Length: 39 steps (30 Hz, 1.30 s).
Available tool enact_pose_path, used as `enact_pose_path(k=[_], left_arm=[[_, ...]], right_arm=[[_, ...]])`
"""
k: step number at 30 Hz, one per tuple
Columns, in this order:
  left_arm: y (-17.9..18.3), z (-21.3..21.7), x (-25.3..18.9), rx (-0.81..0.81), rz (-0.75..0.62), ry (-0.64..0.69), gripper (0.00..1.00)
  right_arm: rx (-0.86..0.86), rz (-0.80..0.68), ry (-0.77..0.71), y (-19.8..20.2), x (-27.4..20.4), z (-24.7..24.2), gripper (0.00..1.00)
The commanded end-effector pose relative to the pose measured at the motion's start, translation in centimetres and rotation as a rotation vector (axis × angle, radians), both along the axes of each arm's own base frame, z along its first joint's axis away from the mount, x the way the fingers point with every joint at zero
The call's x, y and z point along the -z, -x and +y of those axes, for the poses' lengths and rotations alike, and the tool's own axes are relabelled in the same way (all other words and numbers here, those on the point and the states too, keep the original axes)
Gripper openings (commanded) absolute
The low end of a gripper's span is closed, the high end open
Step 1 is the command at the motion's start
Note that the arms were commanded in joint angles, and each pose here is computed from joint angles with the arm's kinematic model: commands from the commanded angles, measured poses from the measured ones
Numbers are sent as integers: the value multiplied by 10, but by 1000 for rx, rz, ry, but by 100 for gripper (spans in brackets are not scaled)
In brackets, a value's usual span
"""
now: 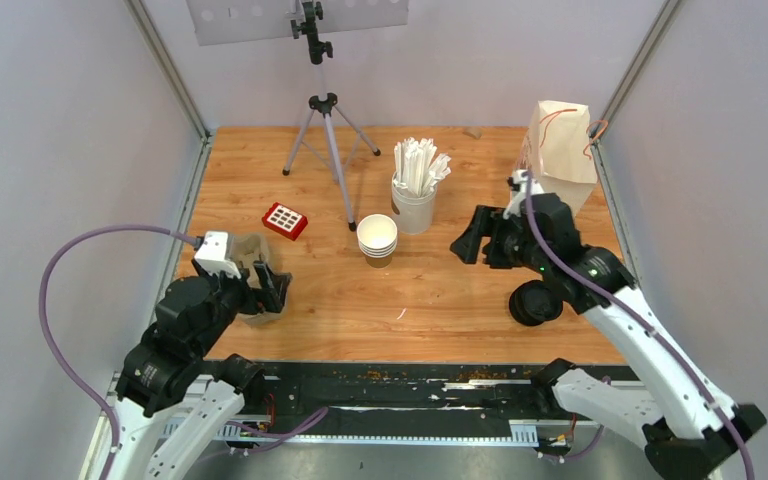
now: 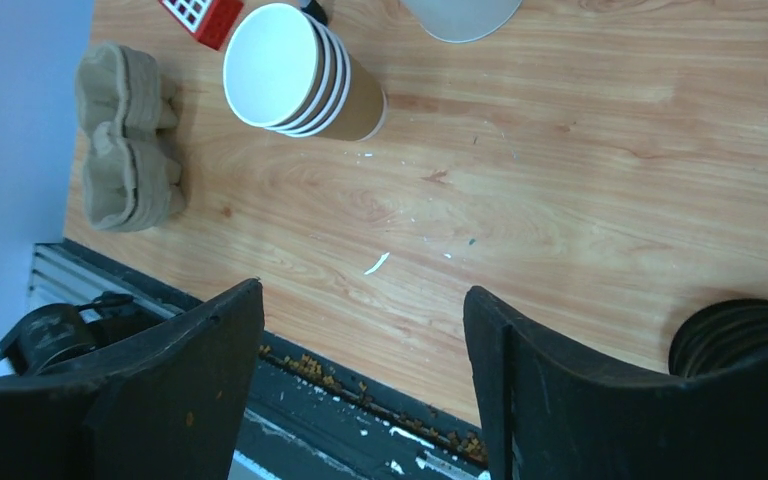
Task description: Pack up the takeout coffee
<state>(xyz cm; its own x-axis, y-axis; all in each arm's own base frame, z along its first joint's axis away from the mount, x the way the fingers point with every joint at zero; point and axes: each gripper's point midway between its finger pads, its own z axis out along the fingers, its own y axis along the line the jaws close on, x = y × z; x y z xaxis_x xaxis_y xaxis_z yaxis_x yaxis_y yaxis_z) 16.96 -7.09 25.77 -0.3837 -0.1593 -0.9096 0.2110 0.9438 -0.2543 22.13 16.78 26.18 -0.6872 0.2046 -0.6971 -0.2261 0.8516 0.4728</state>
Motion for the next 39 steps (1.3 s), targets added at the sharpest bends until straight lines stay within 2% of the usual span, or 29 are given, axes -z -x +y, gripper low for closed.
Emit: enact_pose_path(k=[1,13,20,24,39], left_arm=[[-7,-7,-2,32,-97,34,100],[-4,1,-1,-15,-118,48,100],[-3,4,1,-27,-114,51,100],[-3,4,1,-31,-115,52,100],[-3,5,3,-36,-105,55,100]], right_arm=[[54,-101,-5,-29,-23,31,72],[53,-105,206,-85,24,136,51],[169,-53,314,-108,55,142,31],[116,-30,304,-108,71,157,31],[146,-14,360,-112,81,152,30]])
